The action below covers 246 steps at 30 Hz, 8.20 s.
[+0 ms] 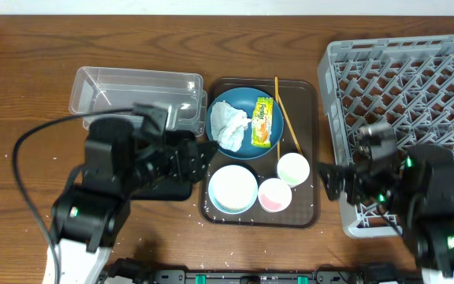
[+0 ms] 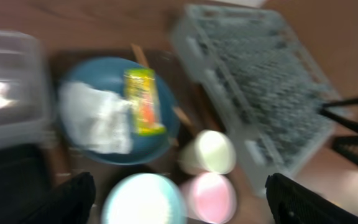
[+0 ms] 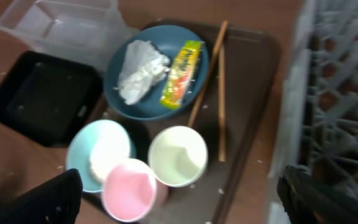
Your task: Sort waste into correct bins and load items into the dishwasher rack
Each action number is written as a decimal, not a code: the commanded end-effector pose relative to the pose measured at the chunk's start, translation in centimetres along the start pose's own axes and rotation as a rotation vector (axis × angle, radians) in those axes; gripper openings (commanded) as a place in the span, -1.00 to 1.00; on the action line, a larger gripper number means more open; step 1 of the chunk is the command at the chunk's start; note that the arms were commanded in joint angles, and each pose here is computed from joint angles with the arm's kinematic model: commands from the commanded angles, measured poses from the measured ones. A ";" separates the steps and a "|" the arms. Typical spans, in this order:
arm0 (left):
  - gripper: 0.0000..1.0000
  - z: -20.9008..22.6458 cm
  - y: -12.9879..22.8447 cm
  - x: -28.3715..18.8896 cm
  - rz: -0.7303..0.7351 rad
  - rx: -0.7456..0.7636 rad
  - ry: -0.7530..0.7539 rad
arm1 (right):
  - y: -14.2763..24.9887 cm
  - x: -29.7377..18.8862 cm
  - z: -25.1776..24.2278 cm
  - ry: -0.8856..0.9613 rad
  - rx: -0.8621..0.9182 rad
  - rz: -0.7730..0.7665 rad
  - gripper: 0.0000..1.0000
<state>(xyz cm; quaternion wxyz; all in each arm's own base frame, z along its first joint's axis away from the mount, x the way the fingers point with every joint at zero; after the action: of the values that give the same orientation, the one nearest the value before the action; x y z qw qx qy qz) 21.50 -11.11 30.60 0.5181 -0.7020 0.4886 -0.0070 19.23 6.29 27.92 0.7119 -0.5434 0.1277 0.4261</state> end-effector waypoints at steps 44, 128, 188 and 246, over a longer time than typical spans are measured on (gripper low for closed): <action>-0.87 -4.2 5.9 9.7 0.410 0.034 -0.020 | -0.4 3.2 -2.7 0.164 0.354 0.163 0.81; 0.78 -2.6 -1.5 2.1 0.207 -0.213 0.768 | 2.2 -0.5 -15.3 0.723 0.832 0.380 -0.10; 0.64 -3.5 2.8 10.7 0.257 0.100 0.042 | 0.1 -3.9 -11.7 0.432 0.819 0.006 0.01; -0.88 0.4 -3.7 4.4 0.216 -0.287 0.831 | -5.6 1.0 10.5 -0.696 -0.147 -0.018 0.34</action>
<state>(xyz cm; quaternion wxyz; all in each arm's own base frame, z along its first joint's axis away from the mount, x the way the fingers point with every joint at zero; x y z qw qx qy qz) 26.90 -13.88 30.25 0.1858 -0.6582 0.7129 -0.1551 20.84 14.45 35.44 0.6721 -0.4284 -0.1810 0.5762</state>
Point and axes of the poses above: each gripper's point midway between its finger pads, its own x axis out along the fingers, its own z axis along the line the jaws close on, y = z × x, the point moved 7 cm from there along -x, back along the fingers, and after that the axes turned 6 degrees about x, right-handed, at the moved point
